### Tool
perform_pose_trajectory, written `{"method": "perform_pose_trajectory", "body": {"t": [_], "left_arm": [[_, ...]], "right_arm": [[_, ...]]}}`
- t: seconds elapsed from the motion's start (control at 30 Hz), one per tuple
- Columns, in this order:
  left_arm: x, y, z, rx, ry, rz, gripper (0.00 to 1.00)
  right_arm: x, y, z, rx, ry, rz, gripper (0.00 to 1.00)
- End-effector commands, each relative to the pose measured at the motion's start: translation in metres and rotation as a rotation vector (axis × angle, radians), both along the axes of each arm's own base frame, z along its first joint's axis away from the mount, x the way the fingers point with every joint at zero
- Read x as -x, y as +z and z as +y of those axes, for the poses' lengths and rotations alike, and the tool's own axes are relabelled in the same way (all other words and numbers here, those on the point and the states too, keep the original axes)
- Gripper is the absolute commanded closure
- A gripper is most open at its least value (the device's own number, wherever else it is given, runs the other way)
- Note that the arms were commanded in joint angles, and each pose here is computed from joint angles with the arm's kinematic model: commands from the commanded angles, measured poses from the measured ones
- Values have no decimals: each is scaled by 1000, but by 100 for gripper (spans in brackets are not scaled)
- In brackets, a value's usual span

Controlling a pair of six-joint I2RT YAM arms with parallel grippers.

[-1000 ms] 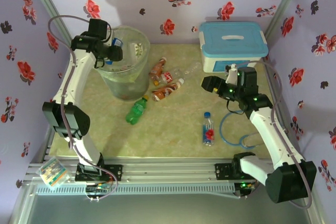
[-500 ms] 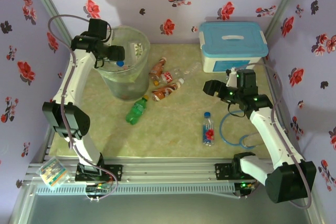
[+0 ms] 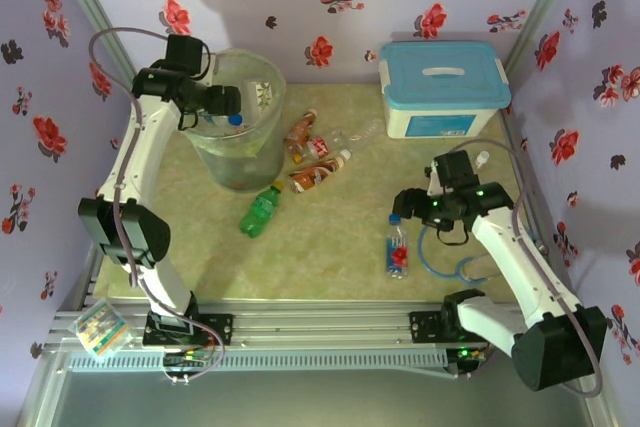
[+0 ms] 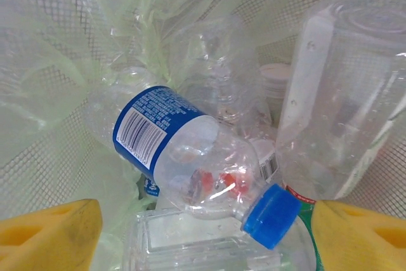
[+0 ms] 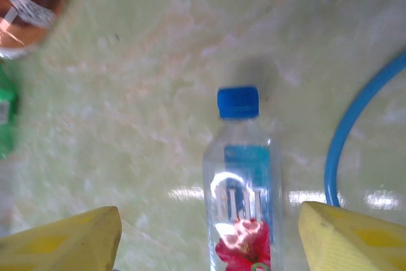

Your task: Put the plastic bottles in the bin

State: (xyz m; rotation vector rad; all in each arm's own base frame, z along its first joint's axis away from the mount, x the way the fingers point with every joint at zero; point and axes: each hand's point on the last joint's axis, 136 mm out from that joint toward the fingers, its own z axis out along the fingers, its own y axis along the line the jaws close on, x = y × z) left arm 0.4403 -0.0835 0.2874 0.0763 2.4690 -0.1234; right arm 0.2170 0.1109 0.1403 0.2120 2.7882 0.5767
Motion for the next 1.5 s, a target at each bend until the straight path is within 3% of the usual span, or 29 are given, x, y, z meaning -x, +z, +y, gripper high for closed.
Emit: {"method": "perform_pose_trajectory", "body": {"t": [0.0, 0.17, 0.33, 0.77, 1.03, 1.27, 1.47], "left_arm": [[14, 60, -6, 47, -27, -150, 9], [37, 97, -12, 67, -54, -236, 1], [66, 112, -19, 95, -76, -275, 0], [119, 78, -68, 242, -174, -259, 0], [143, 48, -59, 272, -129, -204, 0], [161, 55, -52, 308, -108, -220, 0], [173, 66, -57, 347, -130, -242, 0]], "right_arm": [[17, -27, -1, 64, -8, 109, 24], [10, -48, 2, 129, -11, 155, 7], [8, -64, 9, 188, 3, 186, 5], [2, -90, 22, 219, 31, 237, 13], [4, -95, 20, 238, 39, 258, 24], [0, -85, 20, 240, 44, 226, 42], [-18, -59, 33, 145, 39, 108, 45]]}}
